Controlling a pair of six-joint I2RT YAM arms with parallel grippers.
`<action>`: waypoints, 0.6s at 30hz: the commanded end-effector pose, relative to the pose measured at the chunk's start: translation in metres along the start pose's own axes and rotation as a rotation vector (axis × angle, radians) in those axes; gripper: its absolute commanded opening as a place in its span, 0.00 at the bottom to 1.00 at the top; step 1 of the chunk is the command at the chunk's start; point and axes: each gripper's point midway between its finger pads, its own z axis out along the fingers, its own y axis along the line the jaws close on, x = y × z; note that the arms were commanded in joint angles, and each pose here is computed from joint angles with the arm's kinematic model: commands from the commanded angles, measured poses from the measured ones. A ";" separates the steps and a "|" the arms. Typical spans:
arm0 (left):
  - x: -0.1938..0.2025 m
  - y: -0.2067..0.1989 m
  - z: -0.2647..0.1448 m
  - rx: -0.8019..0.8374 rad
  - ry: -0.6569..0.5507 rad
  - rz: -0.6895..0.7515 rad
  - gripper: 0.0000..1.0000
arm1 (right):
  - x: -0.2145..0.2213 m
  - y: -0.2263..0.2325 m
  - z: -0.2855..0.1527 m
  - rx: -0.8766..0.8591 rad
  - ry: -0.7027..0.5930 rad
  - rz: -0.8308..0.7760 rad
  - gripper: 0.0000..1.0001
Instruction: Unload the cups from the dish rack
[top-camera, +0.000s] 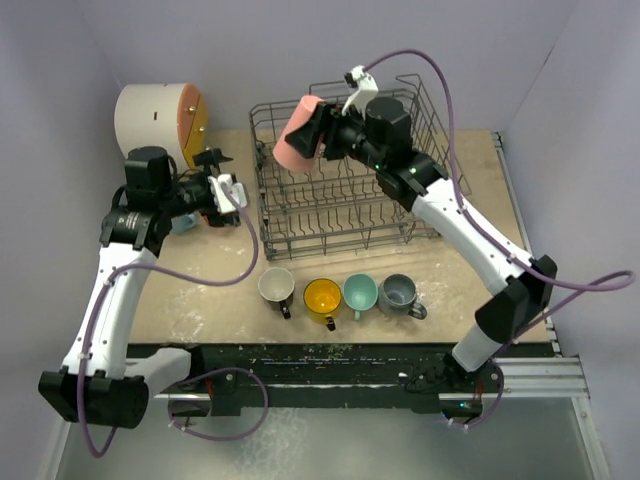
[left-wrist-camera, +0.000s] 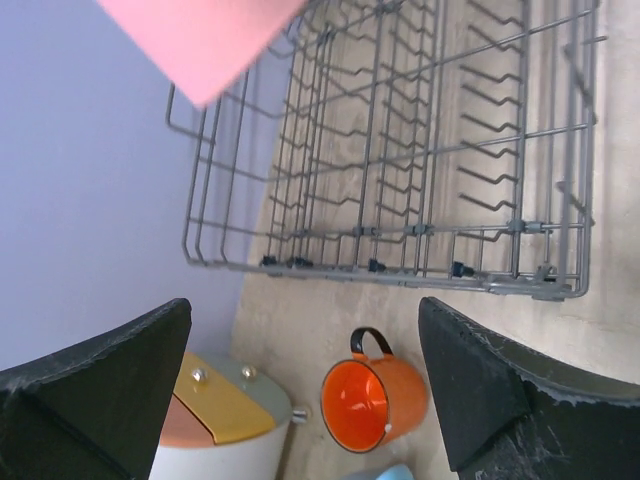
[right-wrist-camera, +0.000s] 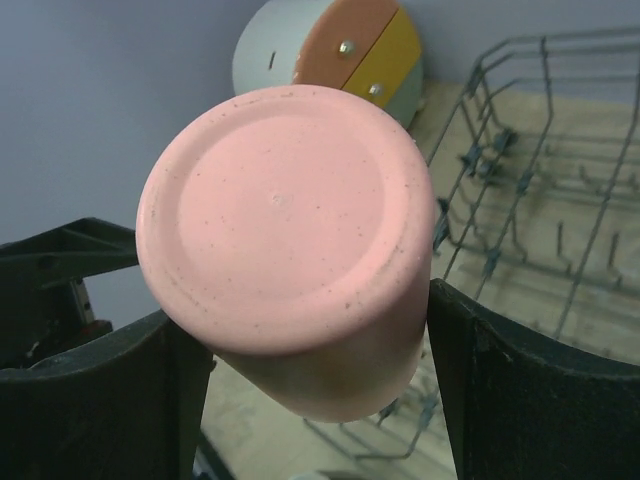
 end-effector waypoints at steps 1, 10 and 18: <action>-0.035 -0.014 -0.007 -0.001 -0.101 0.212 0.97 | 0.000 0.046 -0.029 -0.198 -0.021 0.216 0.35; -0.062 -0.027 -0.025 -0.089 -0.195 0.414 0.93 | 0.048 0.084 -0.047 -0.433 0.099 0.598 0.23; -0.062 -0.033 -0.025 -0.079 -0.206 0.458 0.88 | 0.068 0.109 -0.055 -0.538 0.143 0.738 0.22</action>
